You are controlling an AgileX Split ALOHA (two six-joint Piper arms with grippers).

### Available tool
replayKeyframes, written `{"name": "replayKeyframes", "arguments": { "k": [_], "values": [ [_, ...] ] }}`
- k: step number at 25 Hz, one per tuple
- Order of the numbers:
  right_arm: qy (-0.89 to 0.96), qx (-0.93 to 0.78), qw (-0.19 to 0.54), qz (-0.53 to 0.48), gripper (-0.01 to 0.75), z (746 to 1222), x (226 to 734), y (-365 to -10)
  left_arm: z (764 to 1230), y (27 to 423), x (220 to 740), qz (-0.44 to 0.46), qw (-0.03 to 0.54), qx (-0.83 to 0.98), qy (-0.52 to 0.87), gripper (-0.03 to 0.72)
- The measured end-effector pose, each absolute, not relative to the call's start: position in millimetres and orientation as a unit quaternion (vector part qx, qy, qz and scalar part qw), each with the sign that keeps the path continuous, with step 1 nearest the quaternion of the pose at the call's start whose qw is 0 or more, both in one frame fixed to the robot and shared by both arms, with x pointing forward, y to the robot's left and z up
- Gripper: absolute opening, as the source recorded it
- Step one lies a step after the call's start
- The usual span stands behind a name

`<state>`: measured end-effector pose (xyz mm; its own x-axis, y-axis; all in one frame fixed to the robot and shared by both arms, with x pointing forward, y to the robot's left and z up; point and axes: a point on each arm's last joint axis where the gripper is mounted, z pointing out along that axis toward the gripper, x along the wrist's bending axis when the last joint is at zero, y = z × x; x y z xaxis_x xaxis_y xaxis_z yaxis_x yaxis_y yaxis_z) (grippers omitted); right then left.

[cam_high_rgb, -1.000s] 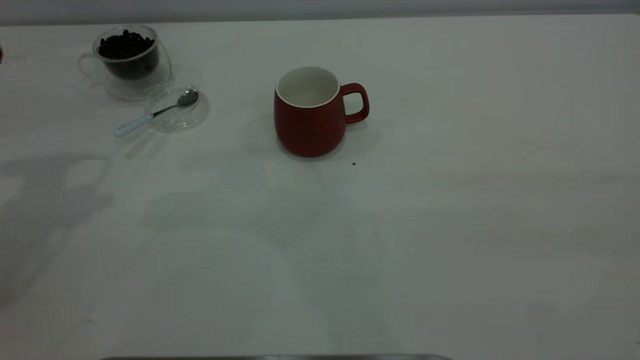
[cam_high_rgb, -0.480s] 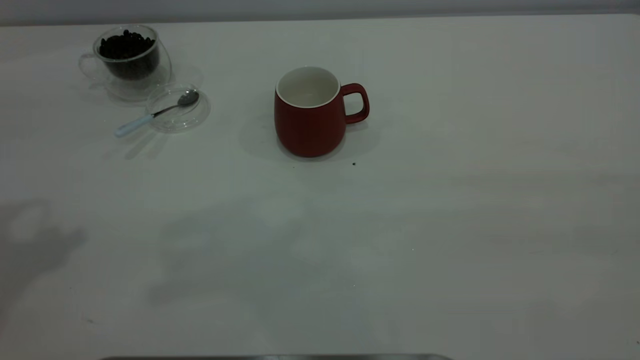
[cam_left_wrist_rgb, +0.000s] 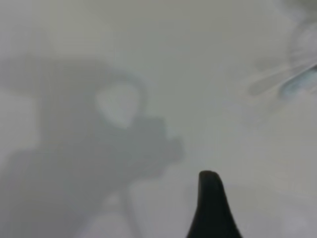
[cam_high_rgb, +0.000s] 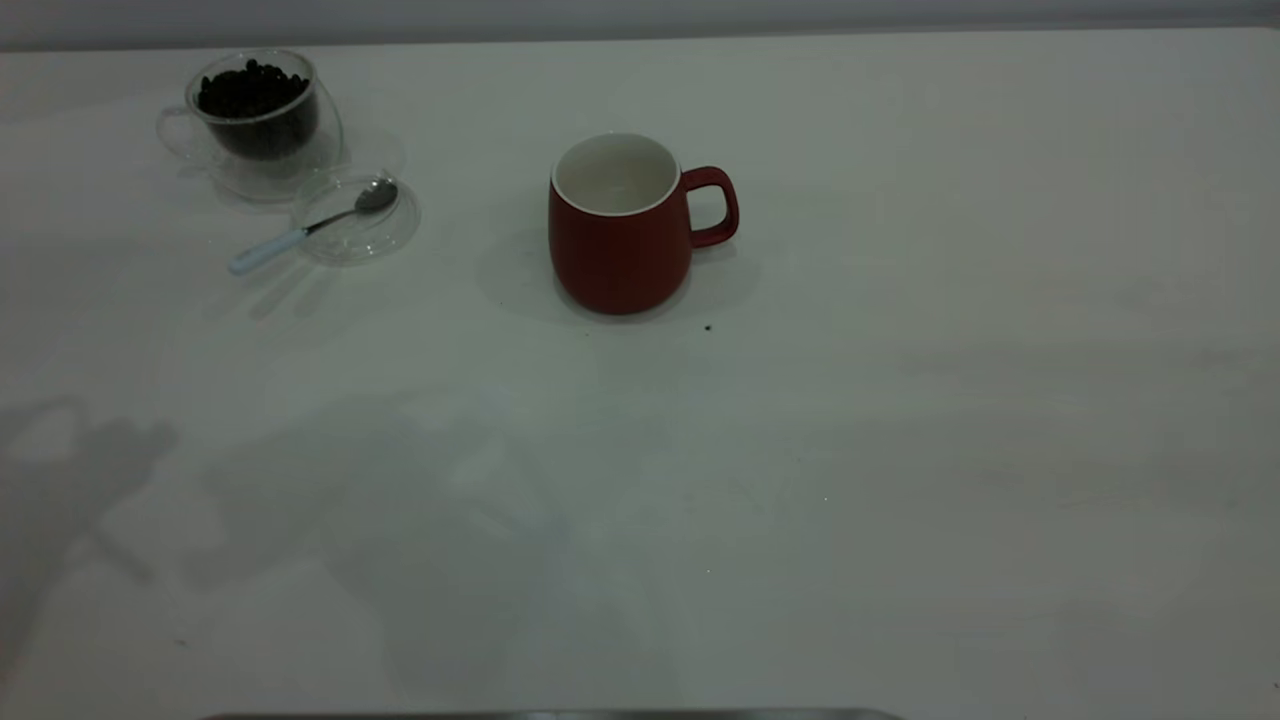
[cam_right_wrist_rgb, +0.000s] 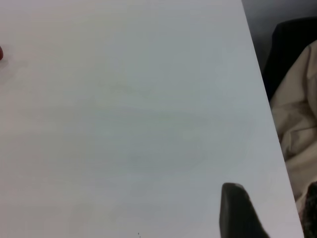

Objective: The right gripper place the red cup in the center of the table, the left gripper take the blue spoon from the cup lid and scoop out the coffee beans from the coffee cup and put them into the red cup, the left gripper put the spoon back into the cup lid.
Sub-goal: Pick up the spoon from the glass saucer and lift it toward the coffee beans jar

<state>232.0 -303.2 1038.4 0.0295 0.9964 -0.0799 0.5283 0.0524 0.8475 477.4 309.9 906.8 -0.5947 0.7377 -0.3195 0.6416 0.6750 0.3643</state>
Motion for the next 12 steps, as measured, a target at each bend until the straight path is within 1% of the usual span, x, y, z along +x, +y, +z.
{"name": "replayKeyframes", "arguments": {
  "k": [3, 6, 8, 10, 12],
  "values": [
    [0.622, 0.613, 0.373, 0.314, 0.354, 1038.4, 232.0, -303.2, 889.9, 310.2, 487.7, 0.089, 0.196, 0.388, 0.896, 0.538],
    [0.622, 0.613, 0.373, 0.314, 0.354, 1038.4, 232.0, -303.2, 884.4, 309.8, 498.1, 0.063, 0.148, 0.400, 0.902, 0.492],
    [0.622, 0.613, 0.373, 0.314, 0.354, 1038.4, 232.0, -303.2, 890.9, 308.5, 507.3, 0.046, 0.115, 0.432, 0.893, 0.460],
    [0.622, 0.613, 0.373, 0.314, 0.354, 1038.4, 232.0, -303.2, 901.1, 300.4, 514.6, 0.030, 0.084, 0.501, 0.861, 0.438],
    [0.622, 0.613, 0.373, 0.314, 0.354, 1038.4, 232.0, -303.2, 915.2, 285.6, 528.2, 0.030, 0.083, 0.578, 0.811, 0.427]
  ]
}}
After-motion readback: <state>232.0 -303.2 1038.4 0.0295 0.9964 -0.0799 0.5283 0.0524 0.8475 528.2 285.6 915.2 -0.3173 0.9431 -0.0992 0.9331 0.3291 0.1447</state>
